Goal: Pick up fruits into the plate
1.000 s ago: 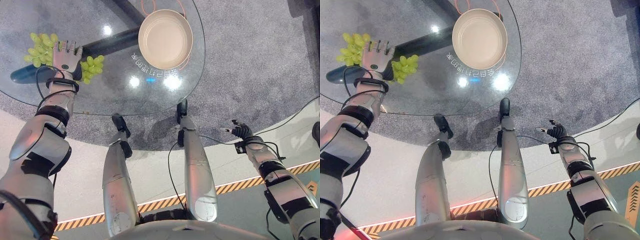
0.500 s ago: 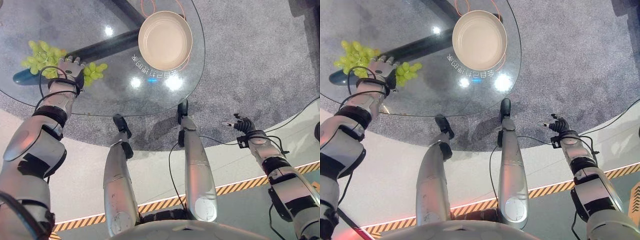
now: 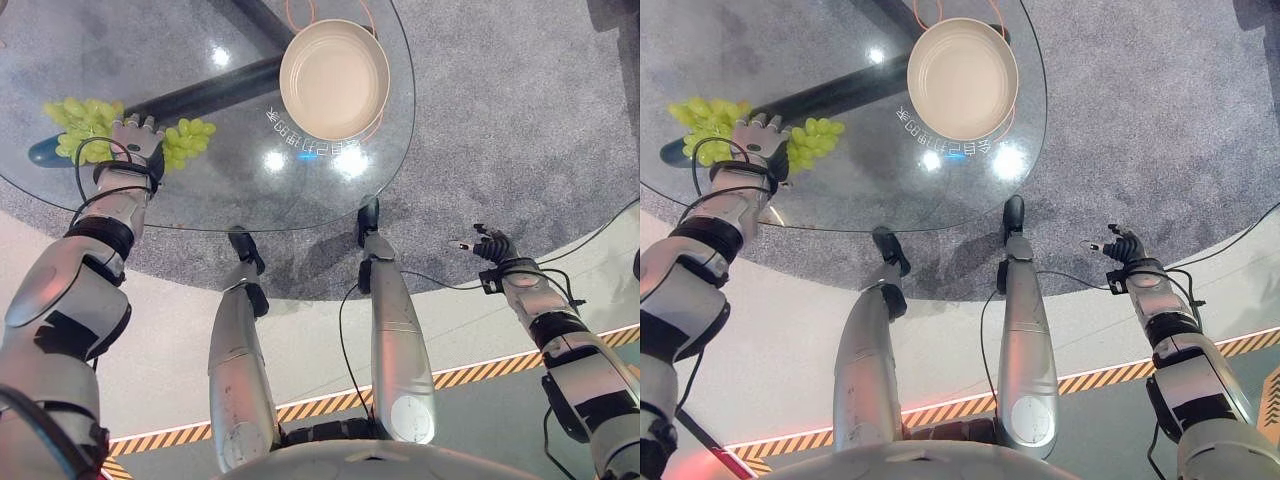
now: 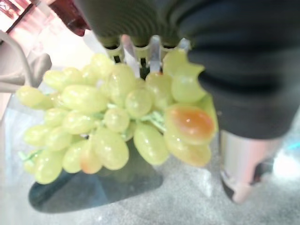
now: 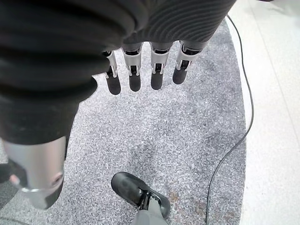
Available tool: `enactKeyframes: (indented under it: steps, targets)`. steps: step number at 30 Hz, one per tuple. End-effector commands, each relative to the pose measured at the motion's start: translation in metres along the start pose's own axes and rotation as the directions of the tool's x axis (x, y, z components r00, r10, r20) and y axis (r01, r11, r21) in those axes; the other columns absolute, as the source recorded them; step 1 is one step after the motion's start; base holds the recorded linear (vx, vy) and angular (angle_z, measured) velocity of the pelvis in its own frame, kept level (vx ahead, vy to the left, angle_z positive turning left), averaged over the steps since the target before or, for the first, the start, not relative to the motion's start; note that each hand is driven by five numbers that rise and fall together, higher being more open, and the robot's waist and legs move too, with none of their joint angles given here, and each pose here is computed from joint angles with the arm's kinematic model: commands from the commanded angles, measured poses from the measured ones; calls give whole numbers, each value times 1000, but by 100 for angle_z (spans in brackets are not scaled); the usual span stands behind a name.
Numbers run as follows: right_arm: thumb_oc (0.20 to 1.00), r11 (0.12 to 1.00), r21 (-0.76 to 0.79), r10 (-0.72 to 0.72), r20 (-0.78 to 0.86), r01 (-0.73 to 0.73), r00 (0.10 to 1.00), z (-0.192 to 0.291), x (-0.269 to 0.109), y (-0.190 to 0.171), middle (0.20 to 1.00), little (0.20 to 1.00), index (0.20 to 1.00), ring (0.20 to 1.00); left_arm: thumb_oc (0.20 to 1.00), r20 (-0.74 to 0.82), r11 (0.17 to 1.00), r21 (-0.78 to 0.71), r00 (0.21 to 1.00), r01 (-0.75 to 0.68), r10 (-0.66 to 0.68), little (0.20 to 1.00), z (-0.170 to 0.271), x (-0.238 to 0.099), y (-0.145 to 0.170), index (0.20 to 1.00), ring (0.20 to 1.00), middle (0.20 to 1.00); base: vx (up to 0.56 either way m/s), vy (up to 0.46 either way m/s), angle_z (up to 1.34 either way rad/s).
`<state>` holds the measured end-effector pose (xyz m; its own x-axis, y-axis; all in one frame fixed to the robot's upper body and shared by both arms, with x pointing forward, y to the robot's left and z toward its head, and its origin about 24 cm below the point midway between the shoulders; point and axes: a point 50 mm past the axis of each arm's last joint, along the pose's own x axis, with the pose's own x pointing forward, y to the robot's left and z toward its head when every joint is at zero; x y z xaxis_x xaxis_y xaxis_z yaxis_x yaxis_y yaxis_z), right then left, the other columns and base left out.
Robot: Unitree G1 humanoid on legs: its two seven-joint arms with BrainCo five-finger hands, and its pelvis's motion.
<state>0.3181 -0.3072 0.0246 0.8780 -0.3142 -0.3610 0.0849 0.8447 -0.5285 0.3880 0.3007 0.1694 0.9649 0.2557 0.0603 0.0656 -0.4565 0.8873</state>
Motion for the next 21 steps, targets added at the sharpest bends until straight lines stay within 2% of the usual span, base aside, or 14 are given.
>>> enactKeyframes:
  steps: [1, 2, 8, 13, 21]
  targets:
    - [1000, 994, -46, -97, -2, 97, 995, -5, -2, -30, 1000, 1000, 1000, 1000, 592, -60, 984, -2, 982, 178, -178, 592, -6, -21, -61, 592, 592, 592, -8, -49, 0]
    - [1000, 994, -31, -108, 16, 109, 994, 1, -1, -29, 1000, 1000, 1000, 1000, 200, -71, 985, 5, 983, 173, -172, 200, -5, -22, -63, 200, 200, 200, -7, -46, 1]
    - [1000, 989, 16, -147, 65, 146, 987, 16, 0, -34, 1000, 1000, 1000, 1000, 200, -89, 994, 42, 991, 102, -98, 200, -7, -26, -69, 200, 200, 200, -2, -15, 0]
    - [1000, 986, 48, -163, 100, 159, 981, 22, 0, -37, 1000, 1000, 1000, 1000, 200, -176, 995, 98, 984, 25, -7, 200, -20, -29, -67, 200, 200, 200, 0, 0, 0]
    - [1000, 988, 76, -145, 129, 136, 981, 26, 0, -25, 1000, 1000, 1000, 1000, 200, -225, 995, 69, 970, -77, 91, 200, -27, -31, -66, 200, 200, 200, -1, -6, -1]
